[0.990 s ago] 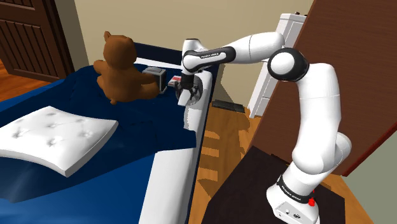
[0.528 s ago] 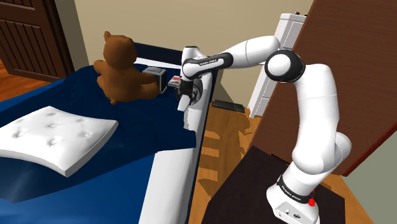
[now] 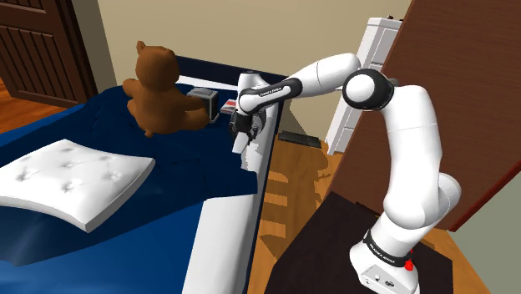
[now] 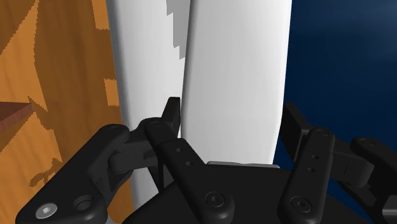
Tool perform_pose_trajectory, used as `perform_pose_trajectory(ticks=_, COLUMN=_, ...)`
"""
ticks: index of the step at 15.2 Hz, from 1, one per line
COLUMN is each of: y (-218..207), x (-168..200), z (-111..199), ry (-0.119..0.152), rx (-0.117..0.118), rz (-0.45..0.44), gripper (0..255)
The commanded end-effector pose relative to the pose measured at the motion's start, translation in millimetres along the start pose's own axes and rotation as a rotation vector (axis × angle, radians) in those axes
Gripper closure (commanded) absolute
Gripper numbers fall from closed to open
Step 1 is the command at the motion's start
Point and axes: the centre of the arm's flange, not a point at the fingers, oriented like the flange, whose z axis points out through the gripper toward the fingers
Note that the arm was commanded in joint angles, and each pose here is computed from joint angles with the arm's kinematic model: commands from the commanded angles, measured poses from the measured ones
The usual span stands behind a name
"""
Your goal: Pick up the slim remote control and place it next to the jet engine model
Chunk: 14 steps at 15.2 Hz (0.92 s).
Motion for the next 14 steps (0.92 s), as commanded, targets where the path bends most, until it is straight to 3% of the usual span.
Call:
perform_pose_trajectory(ticks=1, y=-1, x=0, z=11, ry=0.000, rx=0.001, rz=0.000, gripper=255)
perform_pose_trajectory(ticks=9, y=0, x=-1, z=52, ry=0.000, rx=0.001, rz=0.000, gripper=255)
perform_pose_trajectory(ticks=14, y=0, x=-1, z=52, ry=0.000, rx=0.001, rz=0.000, gripper=255)
